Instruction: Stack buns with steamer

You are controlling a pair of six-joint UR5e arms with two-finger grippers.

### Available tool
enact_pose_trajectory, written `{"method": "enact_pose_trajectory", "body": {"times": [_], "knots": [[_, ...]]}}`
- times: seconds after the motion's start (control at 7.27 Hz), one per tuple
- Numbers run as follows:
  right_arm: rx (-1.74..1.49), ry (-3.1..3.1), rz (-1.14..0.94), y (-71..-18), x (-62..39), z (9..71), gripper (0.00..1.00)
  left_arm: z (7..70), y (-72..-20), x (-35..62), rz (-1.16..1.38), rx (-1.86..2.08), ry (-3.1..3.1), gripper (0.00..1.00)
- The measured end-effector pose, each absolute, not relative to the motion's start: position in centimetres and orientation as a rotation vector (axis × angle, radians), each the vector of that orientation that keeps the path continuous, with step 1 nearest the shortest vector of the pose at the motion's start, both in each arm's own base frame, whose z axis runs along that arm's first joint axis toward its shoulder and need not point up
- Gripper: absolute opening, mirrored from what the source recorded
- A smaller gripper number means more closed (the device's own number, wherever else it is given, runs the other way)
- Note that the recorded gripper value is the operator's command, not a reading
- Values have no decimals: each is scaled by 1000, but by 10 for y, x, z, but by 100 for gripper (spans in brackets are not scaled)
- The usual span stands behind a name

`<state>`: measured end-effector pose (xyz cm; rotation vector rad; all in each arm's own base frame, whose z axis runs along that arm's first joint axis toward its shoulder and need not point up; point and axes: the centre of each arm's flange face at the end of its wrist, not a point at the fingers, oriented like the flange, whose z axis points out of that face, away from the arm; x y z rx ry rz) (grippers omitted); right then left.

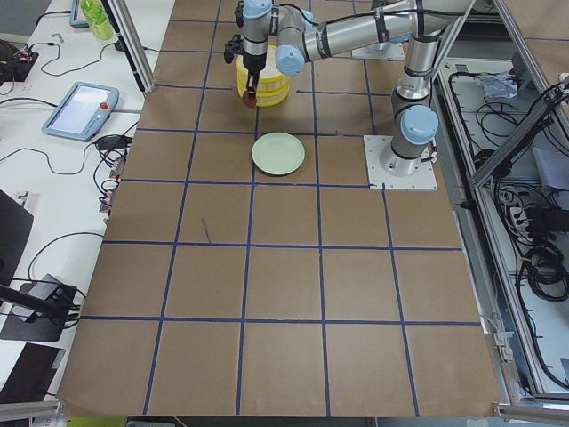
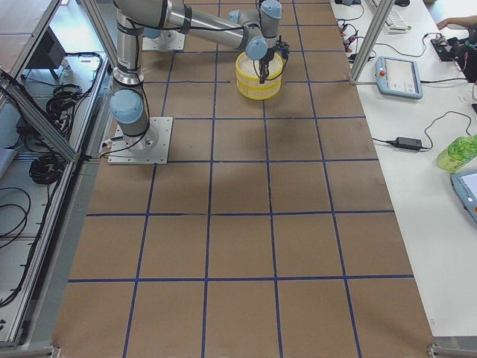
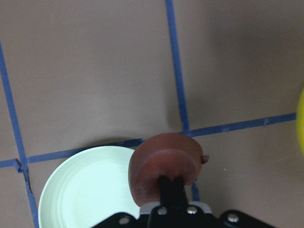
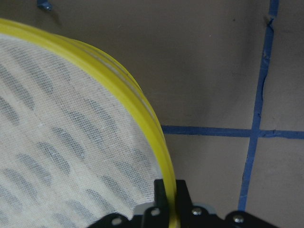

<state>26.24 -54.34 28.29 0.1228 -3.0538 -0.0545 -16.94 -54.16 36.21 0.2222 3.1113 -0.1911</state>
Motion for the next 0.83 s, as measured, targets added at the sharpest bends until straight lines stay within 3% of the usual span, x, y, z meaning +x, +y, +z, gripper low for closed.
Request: {"method": "enact_pose_trajectory", "body": {"times": [0.14,0.28,0.41,0.83], "knots": [[117,-3071,-57,-544,264,282,8,374,-544,-178,-220,235,3120,1],[114,-3083,-59,-545,266,281,14,389,-546,-180,-256,254,3119,1],[114,-3084,-61,-545,266,279,97,407,-545,-182,-293,271,3115,1],[74,-3089,-30,-555,245,294,100,431,-540,-188,-342,313,3146,1]]}}
